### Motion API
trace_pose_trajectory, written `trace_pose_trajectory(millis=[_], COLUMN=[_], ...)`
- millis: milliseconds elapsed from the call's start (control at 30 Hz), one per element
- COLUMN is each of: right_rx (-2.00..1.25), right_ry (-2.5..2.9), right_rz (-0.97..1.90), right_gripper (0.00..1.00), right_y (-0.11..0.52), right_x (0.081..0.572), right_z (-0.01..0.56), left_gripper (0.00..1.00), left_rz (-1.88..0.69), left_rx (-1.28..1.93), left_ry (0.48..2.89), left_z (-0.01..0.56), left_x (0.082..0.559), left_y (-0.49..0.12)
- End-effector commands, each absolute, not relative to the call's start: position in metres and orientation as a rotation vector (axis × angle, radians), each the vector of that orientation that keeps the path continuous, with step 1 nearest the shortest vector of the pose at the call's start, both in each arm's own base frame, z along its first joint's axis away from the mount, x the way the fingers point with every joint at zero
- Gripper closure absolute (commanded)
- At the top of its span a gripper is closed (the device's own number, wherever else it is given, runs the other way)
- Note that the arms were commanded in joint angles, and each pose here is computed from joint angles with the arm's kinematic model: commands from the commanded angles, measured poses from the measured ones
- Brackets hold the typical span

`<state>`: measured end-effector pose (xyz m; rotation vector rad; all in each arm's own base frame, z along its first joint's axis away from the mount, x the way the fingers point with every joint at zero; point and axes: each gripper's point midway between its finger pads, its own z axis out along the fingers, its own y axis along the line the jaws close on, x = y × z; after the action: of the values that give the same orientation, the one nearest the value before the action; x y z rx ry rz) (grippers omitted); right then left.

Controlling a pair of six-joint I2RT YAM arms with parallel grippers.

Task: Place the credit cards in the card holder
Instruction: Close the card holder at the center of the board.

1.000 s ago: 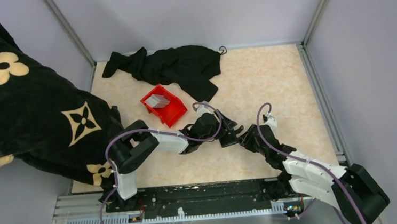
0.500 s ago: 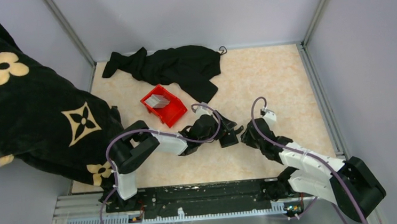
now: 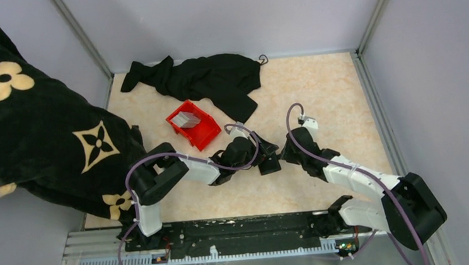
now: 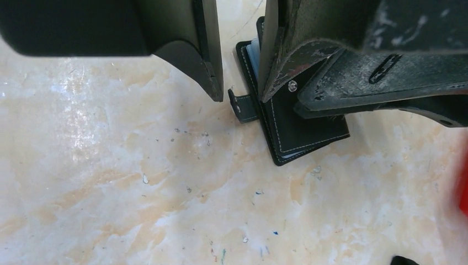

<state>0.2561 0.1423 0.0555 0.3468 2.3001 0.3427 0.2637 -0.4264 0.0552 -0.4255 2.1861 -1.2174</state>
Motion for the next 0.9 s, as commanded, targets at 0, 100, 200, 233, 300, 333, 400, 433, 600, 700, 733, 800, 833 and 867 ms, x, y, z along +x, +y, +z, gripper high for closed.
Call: trace_pose_trajectory(millis=[0, 100, 200, 233, 300, 333, 400, 433, 600, 700, 733, 800, 833, 867], right_rx=[0.326, 0.329, 0.330, 0.329, 0.326, 0.324, 0.325, 0.325, 0.329, 0.331, 0.330, 0.328, 0.326, 0.327], right_ry=[2.273, 2.273, 2.268, 2.265, 2.260, 2.260, 2.263, 2.263, 2.256, 2.247, 2.244, 2.238, 2.237, 2.234], right_rz=[0.355, 0.355, 0.361, 0.363, 0.369, 0.370, 0.368, 0.369, 0.368, 0.367, 0.368, 0.372, 0.373, 0.372], right_gripper=[0.71, 0.73, 0.75, 0.75, 0.78, 0.79, 0.79, 0.80, 0.81, 0.81, 0.82, 0.82, 0.82, 0.82], right_y=[0.144, 0.143, 0.143, 0.143, 0.144, 0.144, 0.144, 0.144, 0.143, 0.142, 0.141, 0.142, 0.142, 0.141], right_x=[0.268, 0.268, 0.269, 0.270, 0.271, 0.272, 0.273, 0.273, 0.275, 0.277, 0.278, 0.279, 0.280, 0.281], right_z=[0.069, 0.068, 0.068, 0.068, 0.070, 0.070, 0.069, 0.069, 0.069, 0.071, 0.072, 0.074, 0.075, 0.076], left_gripper=[0.32, 0.32, 0.32, 0.32, 0.32, 0.32, 0.32, 0.32, 0.32, 0.32, 0.32, 0.32, 0.32, 0.32], left_rz=[-0.934, -0.934, -0.932, -0.931, -0.929, -0.928, -0.927, -0.929, -0.927, -0.921, -0.921, -0.917, -0.917, -0.917], left_rx=[-0.404, -0.406, -0.404, -0.405, -0.405, -0.406, -0.406, -0.405, -0.404, -0.404, -0.405, -0.405, -0.405, -0.403], left_ry=[2.418, 2.419, 2.422, 2.423, 2.425, 2.424, 2.426, 2.424, 2.426, 2.429, 2.428, 2.432, 2.432, 2.432], left_z=[-0.023, -0.023, -0.024, -0.024, -0.024, -0.024, -0.025, -0.024, -0.025, -0.026, -0.026, -0.027, -0.027, -0.026], left_x=[0.240, 0.240, 0.240, 0.240, 0.240, 0.240, 0.239, 0.240, 0.240, 0.239, 0.240, 0.239, 0.239, 0.239], left_y=[-0.384, -0.384, -0.384, -0.384, -0.383, -0.383, -0.383, -0.384, -0.384, -0.383, -0.383, -0.382, -0.383, -0.383])
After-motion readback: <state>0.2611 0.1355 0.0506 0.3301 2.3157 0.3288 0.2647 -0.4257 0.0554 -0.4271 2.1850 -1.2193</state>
